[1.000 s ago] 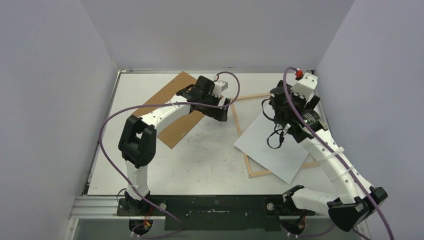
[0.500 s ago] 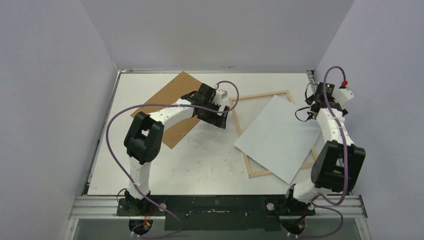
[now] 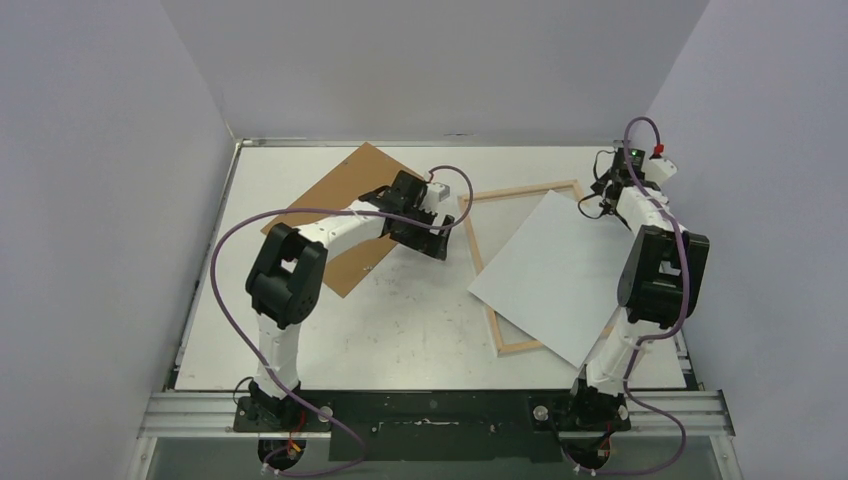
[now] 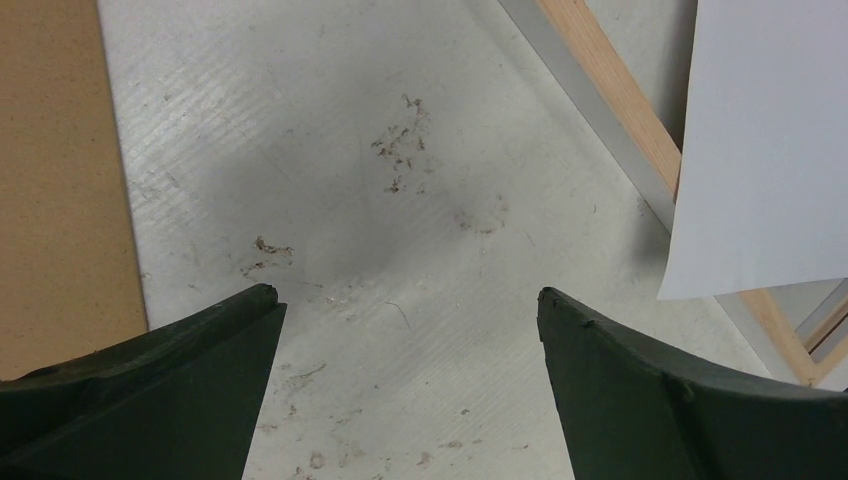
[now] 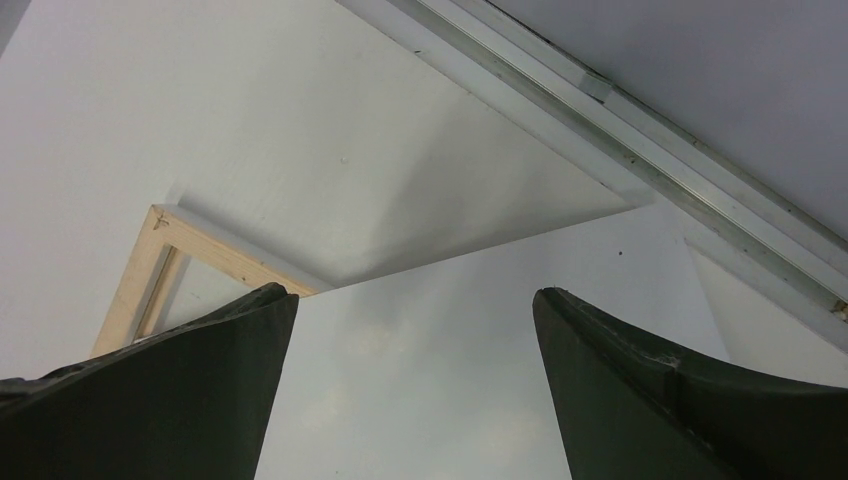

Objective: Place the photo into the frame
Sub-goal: Place the photo in the photo frame.

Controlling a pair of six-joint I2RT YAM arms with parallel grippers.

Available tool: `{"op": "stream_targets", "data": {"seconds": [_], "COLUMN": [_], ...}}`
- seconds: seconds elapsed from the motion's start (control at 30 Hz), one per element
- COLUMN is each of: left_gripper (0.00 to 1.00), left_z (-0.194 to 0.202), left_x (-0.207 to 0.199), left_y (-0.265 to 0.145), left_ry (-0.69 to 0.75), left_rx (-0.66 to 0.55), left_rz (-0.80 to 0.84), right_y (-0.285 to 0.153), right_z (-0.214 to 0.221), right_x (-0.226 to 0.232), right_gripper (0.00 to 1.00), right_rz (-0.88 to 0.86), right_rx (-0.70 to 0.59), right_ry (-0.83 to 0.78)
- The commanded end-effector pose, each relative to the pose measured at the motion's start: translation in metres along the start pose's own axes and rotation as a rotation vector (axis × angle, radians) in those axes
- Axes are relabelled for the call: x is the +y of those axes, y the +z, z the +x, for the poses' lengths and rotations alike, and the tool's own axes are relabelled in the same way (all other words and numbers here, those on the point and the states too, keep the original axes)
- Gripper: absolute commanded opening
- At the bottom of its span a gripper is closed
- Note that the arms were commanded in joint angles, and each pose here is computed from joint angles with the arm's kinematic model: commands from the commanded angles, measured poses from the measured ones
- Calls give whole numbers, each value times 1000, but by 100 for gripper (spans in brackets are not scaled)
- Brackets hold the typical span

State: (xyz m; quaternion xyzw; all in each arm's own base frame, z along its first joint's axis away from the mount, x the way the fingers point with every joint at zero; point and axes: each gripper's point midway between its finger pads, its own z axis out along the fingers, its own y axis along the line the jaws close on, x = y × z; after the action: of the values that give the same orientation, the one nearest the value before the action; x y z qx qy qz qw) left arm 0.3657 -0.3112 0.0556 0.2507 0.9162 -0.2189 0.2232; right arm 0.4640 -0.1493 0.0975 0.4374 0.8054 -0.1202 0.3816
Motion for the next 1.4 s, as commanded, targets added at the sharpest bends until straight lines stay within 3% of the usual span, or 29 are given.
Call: {"op": "stream_targets", "data": {"seconds": [0.0,0.3,0.4,0.53,0.73,0.87,0.9,1.1,1.37], "left_gripper": [100,100,100,100,100,100,100,100,100], "left_z": [-27,-24,-20,-19,-16,-14,-14,-15,-21], "left_x": [1,1,2,4,6,8,8,8,12], "left_y": [-19,-31,-31,-32,-35,-36,-37,-40,-45], "left_ry": [27,64,68,65,72,83,83,78,70], "left_rx": [-98,-102,-89,-85,-70,-60,-61,-67,-81], "left_rz": [3,6,4,-1,-3,-13,-13,-12,-18], "right_y": [-26,-81,-86,-82,-72,-61,-58,-52,-44], "right_z": [-29,4,8,27,66,81,81,82,123], "right_x": [7,-76,-109,-148,-188,-194,-194,-197,-198], "right_gripper": [93,100,94,98,79,46,42,41,41], "right_rz": [-18,54,72,117,235,265,269,281,275], "right_rx": [-89,-104,-107,-90,-35,12,12,4,108], "right_ry": [20,169,243,339,461,446,440,406,392]}}
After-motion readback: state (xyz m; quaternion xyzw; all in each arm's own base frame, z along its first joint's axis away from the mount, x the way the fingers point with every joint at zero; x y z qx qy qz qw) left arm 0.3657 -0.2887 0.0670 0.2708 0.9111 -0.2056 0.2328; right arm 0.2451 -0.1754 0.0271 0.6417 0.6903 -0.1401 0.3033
